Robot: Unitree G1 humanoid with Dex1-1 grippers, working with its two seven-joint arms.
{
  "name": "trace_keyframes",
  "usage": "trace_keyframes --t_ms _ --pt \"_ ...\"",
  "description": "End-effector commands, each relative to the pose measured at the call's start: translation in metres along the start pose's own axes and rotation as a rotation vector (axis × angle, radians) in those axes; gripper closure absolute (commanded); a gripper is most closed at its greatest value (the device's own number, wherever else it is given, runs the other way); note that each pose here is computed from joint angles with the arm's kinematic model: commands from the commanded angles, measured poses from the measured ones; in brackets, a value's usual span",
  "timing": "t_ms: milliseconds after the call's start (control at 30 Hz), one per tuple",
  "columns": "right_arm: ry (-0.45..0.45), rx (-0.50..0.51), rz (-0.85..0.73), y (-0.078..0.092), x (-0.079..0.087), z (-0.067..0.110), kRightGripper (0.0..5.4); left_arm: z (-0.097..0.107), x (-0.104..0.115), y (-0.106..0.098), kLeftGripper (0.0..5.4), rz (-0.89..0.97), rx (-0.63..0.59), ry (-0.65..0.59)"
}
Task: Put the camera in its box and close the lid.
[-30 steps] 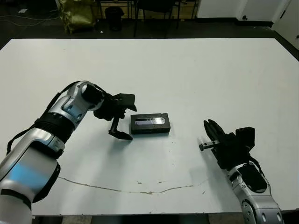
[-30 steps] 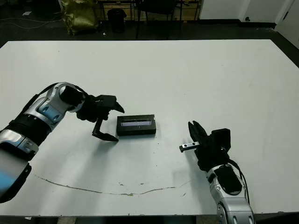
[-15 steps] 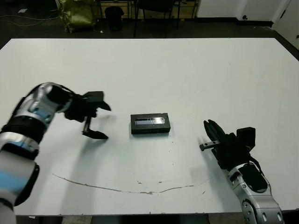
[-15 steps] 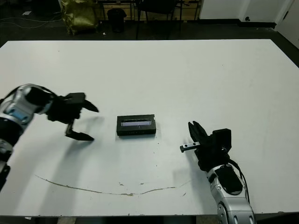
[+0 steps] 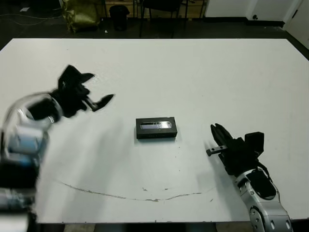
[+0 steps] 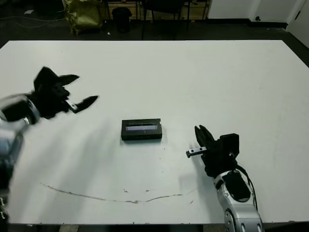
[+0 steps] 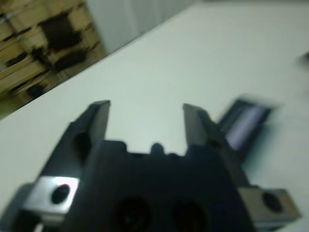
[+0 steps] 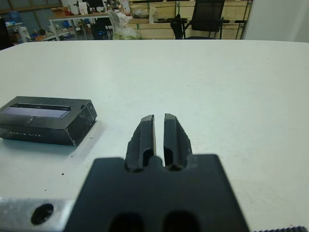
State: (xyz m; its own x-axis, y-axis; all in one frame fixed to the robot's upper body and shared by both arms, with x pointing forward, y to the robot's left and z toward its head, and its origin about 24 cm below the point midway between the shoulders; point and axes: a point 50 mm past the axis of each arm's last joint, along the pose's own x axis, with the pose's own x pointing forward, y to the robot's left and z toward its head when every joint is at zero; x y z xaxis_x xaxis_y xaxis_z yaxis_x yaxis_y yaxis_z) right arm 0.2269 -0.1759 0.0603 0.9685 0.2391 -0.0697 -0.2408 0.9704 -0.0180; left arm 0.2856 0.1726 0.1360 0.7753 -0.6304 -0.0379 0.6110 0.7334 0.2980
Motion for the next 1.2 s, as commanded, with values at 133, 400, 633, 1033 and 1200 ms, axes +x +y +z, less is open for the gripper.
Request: trace_keyframes --t_ms 133,400,633,1033,1200 --pt "0.022 0.006 0.000 -0.001 -0.002 -0.006 5.40 0.005 0.005 -0.045 3.65 0.068 -0.161 0.010" --pt "0.022 0.021 0.000 0.000 -0.001 -0.007 5.40 -0.005 0.027 -0.086 5.39 0.058 -0.258 0.065" --pt "0.015 -0.001 -0.003 0.000 -0.003 -0.007 5.40 -0.023 0.049 -0.108 5.39 0.087 -0.311 0.119" --pt "0.020 0.009 0.013 0.001 -0.004 -0.009 5.40 -0.058 0.063 -0.120 5.39 0.218 -0.306 0.212" --pt "0.018 0.012 0.013 0.001 -0.004 -0.009 5.40 -0.065 0.063 -0.124 5.39 0.238 -0.311 0.227"
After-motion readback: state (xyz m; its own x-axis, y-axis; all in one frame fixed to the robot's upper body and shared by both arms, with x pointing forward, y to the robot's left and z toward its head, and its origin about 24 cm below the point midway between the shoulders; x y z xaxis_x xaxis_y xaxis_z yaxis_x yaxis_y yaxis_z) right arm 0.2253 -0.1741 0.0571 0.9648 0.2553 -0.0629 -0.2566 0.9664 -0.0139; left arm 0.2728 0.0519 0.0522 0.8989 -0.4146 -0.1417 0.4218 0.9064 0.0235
